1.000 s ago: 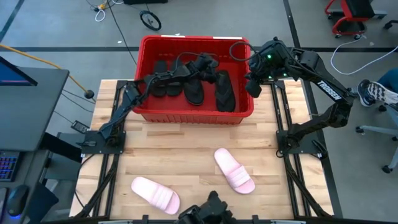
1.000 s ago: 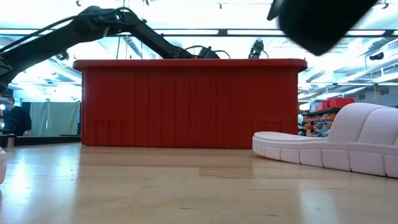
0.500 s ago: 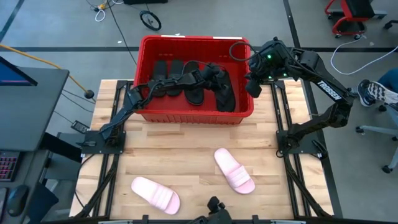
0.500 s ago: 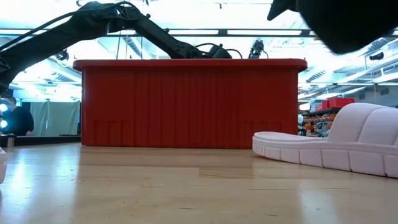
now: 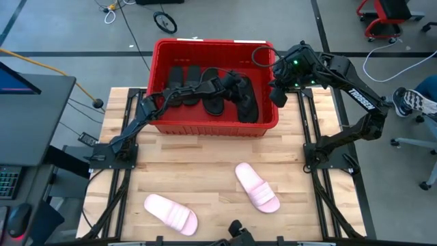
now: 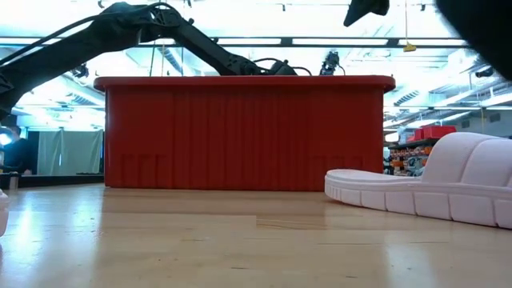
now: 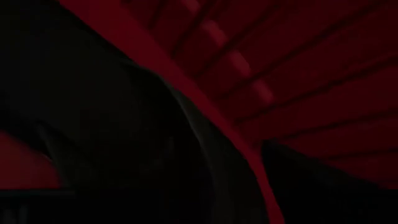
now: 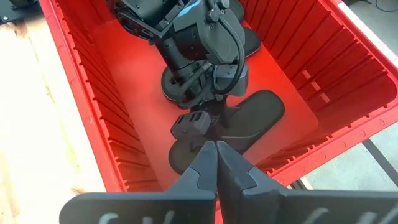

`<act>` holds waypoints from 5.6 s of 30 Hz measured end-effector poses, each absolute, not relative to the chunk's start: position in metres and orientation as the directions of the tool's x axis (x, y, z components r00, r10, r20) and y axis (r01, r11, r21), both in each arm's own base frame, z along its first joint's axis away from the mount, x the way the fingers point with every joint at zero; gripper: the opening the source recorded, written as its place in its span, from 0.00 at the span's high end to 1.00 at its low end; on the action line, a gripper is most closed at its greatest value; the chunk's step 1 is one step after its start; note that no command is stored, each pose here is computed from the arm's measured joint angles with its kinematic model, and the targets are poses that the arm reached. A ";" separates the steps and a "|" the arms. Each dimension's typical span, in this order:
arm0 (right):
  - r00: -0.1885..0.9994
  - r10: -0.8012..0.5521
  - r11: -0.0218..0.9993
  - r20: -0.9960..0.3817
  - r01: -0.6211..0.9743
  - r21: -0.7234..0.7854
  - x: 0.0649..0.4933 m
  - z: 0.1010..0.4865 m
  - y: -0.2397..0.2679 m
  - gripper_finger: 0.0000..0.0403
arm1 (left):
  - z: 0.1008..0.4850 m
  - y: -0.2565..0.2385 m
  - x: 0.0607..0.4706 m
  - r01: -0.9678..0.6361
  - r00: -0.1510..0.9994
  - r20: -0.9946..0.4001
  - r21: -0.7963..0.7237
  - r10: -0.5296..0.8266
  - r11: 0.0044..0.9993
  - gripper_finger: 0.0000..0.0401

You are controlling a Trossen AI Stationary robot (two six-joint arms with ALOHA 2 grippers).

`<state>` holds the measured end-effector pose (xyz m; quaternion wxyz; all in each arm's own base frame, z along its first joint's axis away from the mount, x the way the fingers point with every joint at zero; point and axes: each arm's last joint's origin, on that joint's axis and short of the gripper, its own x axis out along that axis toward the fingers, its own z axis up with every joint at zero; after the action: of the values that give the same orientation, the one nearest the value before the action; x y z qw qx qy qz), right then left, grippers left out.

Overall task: Pick and place slides into bin
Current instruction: Adjust the slippers and slides in the red container, then put the right pink slide into the red container

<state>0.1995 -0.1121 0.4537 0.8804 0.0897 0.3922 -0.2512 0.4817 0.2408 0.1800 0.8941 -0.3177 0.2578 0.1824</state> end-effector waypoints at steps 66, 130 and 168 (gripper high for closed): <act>0.277 0.068 0.971 -0.959 0.203 0.128 0.323 0.177 -0.271 0.90 | 0.486 0.272 0.251 -0.639 0.769 -0.028 -0.041 0.638 0.768 0.53; 0.548 -0.030 0.897 -0.836 0.384 0.220 0.316 0.187 -0.288 0.96 | 0.478 0.296 0.222 -0.712 0.698 -0.105 0.015 0.709 0.702 0.57; 0.626 -0.100 0.950 -0.773 0.292 0.113 0.310 0.249 -0.278 0.71 | 0.465 0.291 0.224 -0.692 0.700 -0.238 0.006 0.673 0.722 0.57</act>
<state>0.3099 -0.2779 0.2492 0.8944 0.1143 0.4183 -0.1096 0.2244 0.2912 0.4648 0.9211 -0.0421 0.1122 0.3704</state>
